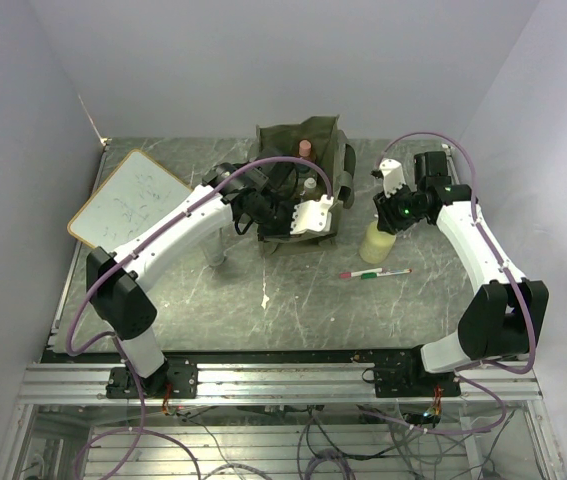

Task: Place the personal care products into the canvas bag
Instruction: Pick up the care product from the center of the board.

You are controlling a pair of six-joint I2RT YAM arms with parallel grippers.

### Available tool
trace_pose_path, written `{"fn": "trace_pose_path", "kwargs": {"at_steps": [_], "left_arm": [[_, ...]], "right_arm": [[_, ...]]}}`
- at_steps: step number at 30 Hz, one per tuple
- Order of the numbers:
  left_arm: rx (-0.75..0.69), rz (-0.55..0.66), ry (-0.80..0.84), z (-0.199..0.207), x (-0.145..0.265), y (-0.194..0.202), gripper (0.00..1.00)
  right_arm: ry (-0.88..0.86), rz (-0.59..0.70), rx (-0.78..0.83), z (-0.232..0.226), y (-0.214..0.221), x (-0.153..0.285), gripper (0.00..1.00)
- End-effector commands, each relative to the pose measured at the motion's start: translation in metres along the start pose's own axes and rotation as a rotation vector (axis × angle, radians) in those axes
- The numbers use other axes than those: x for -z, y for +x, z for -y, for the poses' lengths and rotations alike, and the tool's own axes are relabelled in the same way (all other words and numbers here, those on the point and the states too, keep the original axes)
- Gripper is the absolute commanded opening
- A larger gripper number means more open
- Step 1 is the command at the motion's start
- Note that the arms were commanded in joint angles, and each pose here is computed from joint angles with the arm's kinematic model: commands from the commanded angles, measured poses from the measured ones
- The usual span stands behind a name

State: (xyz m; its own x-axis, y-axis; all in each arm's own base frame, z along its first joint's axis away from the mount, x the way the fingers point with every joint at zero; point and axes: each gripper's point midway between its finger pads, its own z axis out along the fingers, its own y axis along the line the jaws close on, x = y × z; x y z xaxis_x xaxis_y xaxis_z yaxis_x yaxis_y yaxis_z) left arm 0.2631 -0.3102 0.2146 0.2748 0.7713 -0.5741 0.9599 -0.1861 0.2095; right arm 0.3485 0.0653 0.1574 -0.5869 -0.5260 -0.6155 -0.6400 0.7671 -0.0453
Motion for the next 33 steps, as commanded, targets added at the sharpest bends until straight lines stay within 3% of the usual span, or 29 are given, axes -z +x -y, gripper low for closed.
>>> {"fn": "trace_pose_path", "kwargs": {"at_steps": [1,33], "left_arm": [[0.004,-0.008,0.012,0.012,0.011,-0.001,0.07],[-0.006,0.01,0.006,0.011,0.015,-0.007,0.07]], "right_arm": [[0.063,0.151,0.05,0.012,-0.047,0.029,0.0],[0.12,0.401,0.083,-0.003,-0.145,0.14,0.0]]}}
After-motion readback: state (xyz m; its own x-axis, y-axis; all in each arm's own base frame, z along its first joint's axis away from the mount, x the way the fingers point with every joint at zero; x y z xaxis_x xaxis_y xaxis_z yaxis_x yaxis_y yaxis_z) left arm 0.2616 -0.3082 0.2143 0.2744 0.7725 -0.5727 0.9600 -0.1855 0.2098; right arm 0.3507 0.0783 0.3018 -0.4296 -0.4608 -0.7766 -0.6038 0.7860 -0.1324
